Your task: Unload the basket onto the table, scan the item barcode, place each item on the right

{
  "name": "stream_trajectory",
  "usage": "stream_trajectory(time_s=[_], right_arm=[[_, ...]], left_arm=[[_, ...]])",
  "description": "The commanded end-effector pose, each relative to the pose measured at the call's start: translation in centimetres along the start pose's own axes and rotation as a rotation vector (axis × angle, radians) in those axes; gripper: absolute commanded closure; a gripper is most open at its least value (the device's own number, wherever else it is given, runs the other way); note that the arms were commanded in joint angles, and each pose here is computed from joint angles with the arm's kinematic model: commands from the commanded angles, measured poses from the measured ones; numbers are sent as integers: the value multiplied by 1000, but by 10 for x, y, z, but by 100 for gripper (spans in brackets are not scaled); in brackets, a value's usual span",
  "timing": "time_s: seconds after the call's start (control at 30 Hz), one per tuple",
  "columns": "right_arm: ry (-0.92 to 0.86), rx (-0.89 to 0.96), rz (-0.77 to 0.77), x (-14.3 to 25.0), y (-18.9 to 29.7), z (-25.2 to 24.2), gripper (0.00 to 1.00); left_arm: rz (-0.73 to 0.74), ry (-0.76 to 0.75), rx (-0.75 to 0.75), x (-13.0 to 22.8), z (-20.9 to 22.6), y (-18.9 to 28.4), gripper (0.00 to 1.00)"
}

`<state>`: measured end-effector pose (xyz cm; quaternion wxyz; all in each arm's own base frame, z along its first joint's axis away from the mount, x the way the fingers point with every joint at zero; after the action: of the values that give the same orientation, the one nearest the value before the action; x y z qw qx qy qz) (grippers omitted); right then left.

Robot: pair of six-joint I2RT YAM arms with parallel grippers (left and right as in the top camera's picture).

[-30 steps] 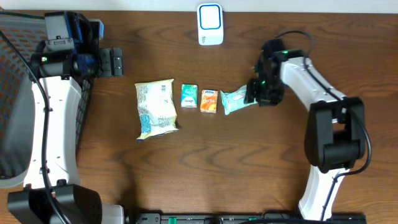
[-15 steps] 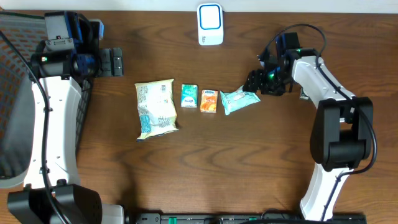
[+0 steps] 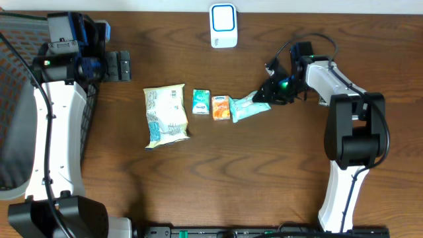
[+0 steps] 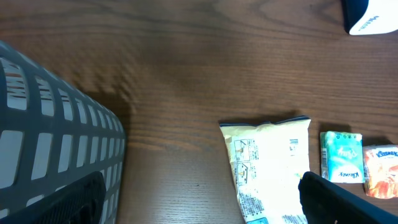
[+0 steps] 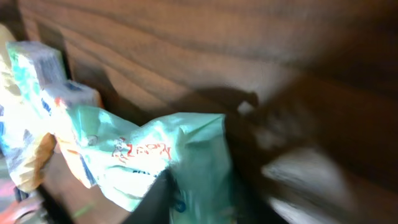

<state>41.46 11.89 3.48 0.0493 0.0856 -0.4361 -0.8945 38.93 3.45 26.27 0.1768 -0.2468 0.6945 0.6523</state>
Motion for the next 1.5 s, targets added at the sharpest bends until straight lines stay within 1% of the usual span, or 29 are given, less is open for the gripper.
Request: stream_trajectory(time_s=[0.0,0.1,0.13,0.27,0.47,0.5,0.57,0.7,0.8,0.93,1.03,1.23,1.47], right_arm=[[-63,26,111,24,-31,-26,89],[-61,26,107,24,-30,-25,98],[-59,25,102,23,-28,-24,99],[-39,5,56,14,-12,-14,99],[55,56,-93,-6,49,22,99],[80,111,-142,-8,71,35,99],[126,189,-192,-8,96,50,99],[173,440,-255,-2,132,66,99],[161,675,-263,7,147,69,99],[131,1082,-245,20,157,66,99],[155,1276,-237,21,153,70,99],[215,1531,-223,11,136,64,99],[353,1573,-26,8,81,43,99]], left_arm=[[-8,-15,-5,-3,0,2,2],[-8,-15,-4,-3,0,2,2],[-8,-15,-4,-3,0,2,2],[-8,-15,-4,-3,0,2,2],[-8,-15,-4,-3,0,2,2],[-8,-15,-4,-3,0,2,2],[-8,-15,-4,-3,0,2,2],[-8,-15,-5,-3,0,2,2],[-8,-15,-4,-3,0,2,2],[-8,-15,-4,-3,0,2,2],[-8,-15,-4,-3,0,2,2],[-8,-15,-4,-3,0,2,2],[-8,-15,-4,-3,0,2,2]])
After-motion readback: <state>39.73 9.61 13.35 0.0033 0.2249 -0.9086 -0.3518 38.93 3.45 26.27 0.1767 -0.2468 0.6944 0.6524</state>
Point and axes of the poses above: each gripper's point midway between its finger pads, its own y axis back along the fingers, its own z axis along the line the jaws close on, x = y × z, the point moved 4 cm from there along y, back along the fingers, and after that the axes turned 6 degrees about y, right-handed, at the moved point
